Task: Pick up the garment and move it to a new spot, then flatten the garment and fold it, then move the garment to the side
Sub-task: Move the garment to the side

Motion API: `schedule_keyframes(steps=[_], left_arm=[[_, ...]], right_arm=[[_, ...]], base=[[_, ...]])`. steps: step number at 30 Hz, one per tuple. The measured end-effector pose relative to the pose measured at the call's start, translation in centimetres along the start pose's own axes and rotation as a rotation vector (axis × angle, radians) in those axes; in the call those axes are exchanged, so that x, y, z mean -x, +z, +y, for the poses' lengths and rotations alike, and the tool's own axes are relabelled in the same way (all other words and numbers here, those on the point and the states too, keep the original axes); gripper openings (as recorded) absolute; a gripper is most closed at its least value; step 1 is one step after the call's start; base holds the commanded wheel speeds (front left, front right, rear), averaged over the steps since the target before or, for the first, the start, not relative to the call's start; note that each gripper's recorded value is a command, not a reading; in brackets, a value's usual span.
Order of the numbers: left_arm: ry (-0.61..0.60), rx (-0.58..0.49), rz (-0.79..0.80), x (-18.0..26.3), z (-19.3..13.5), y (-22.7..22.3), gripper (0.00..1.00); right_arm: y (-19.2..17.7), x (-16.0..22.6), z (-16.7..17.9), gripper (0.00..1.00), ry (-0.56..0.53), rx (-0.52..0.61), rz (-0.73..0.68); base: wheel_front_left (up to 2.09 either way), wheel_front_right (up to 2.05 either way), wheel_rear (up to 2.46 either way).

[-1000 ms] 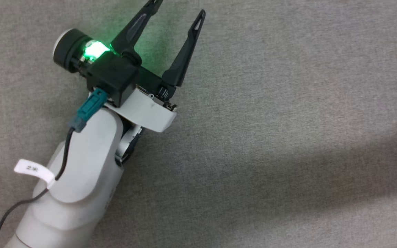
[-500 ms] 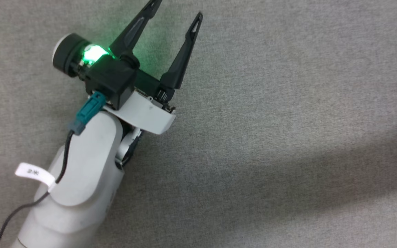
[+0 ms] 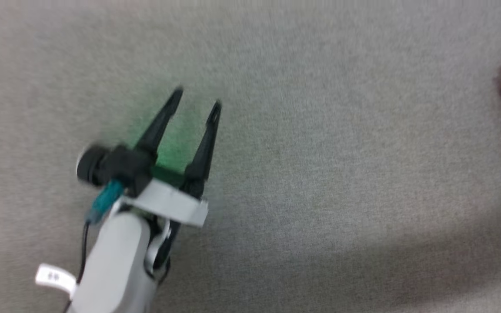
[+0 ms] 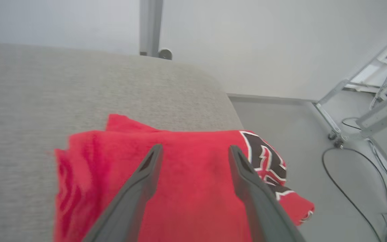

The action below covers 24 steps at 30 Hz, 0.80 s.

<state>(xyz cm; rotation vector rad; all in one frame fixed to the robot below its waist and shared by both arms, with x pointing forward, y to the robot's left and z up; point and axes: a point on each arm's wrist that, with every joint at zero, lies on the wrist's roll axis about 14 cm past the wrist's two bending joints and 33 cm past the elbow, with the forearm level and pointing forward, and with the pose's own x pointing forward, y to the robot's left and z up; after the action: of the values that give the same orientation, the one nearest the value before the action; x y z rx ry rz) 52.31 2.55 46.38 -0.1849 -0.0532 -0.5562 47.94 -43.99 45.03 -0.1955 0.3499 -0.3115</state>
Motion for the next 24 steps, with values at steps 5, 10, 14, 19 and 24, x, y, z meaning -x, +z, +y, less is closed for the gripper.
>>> schedule_keyframes(steps=[5,10,14,19,24], left_arm=[[0.105,0.033,0.028,4.3,0.9,0.5,1.00],[0.184,0.033,0.047,8.3,1.3,1.1,1.00],[0.224,0.023,0.045,11.1,1.3,2.1,1.00],[0.296,0.014,0.022,14.6,2.0,3.6,1.00],[0.372,-0.001,-0.024,17.6,3.1,5.6,1.00]], right_arm=[[1.4,2.1,4.3,1.00,0.122,-0.027,-0.080],[2.1,4.9,7.9,1.00,0.211,-0.093,-0.147],[2.1,7.4,11.1,1.00,0.298,-0.120,-0.181],[3.1,9.9,14.4,1.00,0.377,-0.178,-0.238],[5.2,11.9,17.3,1.00,0.440,-0.230,-0.320]], base=[[0.00,0.00,0.00],[0.00,0.00,0.00],[0.00,0.00,0.00],[0.00,0.00,0.00],[0.00,0.00,0.00]])
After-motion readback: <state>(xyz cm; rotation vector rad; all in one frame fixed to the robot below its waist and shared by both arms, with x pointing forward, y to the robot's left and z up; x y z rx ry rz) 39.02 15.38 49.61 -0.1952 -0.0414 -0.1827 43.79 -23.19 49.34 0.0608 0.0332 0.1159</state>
